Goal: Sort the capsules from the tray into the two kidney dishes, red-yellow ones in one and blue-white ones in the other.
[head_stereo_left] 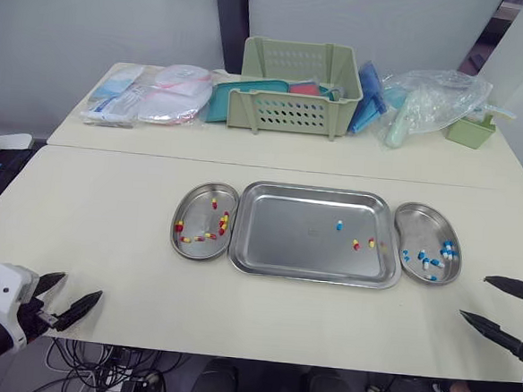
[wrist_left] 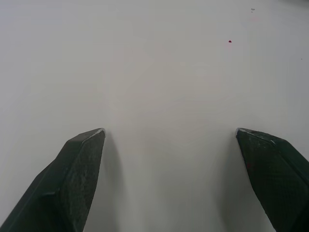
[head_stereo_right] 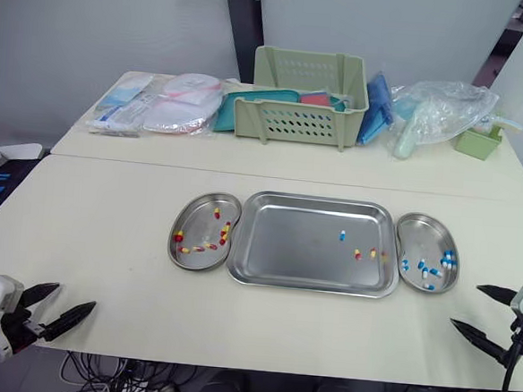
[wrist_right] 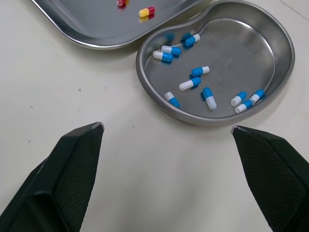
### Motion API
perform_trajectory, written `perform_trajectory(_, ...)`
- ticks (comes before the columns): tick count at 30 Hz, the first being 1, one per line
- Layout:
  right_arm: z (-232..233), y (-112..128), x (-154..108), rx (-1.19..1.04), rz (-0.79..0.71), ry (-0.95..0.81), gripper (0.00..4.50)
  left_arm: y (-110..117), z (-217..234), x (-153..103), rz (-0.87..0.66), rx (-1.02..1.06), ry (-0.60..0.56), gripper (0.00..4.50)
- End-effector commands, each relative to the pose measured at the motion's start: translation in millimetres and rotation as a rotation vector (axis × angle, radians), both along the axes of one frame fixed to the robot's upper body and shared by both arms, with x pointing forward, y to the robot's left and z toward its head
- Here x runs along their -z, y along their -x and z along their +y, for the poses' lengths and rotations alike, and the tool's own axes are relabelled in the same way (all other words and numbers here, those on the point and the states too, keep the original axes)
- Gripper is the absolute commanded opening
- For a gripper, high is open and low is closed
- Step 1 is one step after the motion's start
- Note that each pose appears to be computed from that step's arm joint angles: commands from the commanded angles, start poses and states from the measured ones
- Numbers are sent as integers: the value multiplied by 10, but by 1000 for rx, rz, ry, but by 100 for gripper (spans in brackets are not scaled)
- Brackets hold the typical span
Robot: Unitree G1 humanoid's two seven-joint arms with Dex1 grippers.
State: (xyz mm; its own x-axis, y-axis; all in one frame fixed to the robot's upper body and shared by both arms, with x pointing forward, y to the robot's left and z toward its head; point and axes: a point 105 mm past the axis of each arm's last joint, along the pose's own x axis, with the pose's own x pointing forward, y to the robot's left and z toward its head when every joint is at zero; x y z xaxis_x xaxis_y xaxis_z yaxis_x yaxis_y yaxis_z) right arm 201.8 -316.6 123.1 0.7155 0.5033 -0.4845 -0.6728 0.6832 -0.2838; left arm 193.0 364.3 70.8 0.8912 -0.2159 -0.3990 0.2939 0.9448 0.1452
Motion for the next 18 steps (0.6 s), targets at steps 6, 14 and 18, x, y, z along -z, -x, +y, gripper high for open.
perform_trajectory(6,-13,-39,-87,-26,-1,32,450,-35,11,-121,-52,-8,-18,448)
perform_trajectory(14,-17,6,-79,-36,10,43,450,64,35,13,-27,-22,-14,448)
perform_trajectory(18,-16,10,-81,-39,9,45,450,70,46,38,-29,-20,-14,448)
